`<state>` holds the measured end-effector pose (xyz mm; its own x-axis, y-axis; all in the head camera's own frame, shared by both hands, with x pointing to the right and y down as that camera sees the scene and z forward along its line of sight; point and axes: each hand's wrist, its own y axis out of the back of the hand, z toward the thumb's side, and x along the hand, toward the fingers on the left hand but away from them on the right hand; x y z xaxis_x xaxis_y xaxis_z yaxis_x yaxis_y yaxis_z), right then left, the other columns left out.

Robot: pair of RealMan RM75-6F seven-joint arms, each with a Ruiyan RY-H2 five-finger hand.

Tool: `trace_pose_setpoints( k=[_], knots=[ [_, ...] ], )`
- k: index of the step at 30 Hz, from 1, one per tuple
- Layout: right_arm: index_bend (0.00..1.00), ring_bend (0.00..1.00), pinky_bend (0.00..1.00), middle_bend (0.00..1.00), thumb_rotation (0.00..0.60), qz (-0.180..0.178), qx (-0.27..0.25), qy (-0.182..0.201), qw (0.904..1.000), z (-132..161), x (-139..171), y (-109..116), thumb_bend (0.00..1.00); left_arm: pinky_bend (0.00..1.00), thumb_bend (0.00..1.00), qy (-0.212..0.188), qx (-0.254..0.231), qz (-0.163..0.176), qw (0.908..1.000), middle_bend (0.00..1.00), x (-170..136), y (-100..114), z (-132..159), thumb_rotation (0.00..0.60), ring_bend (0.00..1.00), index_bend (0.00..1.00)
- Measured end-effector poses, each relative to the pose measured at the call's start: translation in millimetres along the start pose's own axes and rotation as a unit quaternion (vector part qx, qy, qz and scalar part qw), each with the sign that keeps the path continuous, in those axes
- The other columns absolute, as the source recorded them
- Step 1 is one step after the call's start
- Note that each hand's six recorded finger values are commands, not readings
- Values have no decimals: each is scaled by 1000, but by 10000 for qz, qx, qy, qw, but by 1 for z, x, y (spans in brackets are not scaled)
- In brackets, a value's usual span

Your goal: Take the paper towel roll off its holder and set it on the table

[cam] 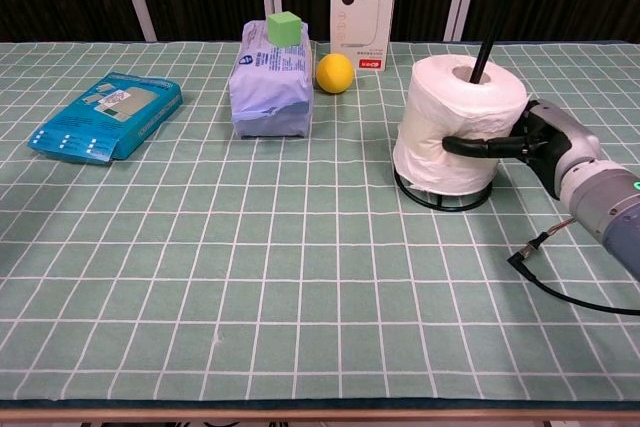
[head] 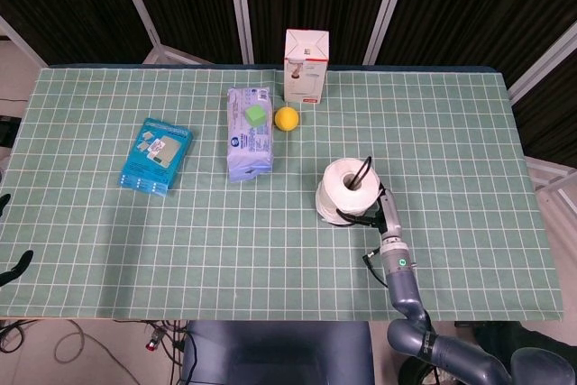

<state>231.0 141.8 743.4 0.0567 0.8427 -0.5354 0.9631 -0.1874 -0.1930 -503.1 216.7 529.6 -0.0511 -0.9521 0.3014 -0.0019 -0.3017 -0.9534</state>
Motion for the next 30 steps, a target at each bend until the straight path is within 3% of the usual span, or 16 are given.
trace_pose_setpoints(
  k=[10, 17, 22, 30],
  knots=[
    [354, 279, 171, 299, 600, 207, -100, 244, 9994, 39, 6, 13, 0, 0, 222, 36, 17, 8, 10000, 0, 0, 1, -1, 600, 0, 48],
    [354, 279, 171, 299, 600, 290, 103, 662, 9973, 110, 13, 44, 0, 0, 222, 37, 39, 13, 10000, 0, -1, 1, 0, 600, 0, 48],
    [354, 279, 171, 299, 600, 101, 396, 988, 9943, 168, 18, 74, 0, 0, 223, 43, 70, -2, 10000, 0, -2, -1, 2, 600, 0, 48],
    [354, 279, 171, 300, 600, -523, 753, 1293, 9874, 244, 23, 133, 0, 0, 222, 94, 40, 45, 9999, 0, -2, 3, -1, 600, 0, 48]
  ],
)
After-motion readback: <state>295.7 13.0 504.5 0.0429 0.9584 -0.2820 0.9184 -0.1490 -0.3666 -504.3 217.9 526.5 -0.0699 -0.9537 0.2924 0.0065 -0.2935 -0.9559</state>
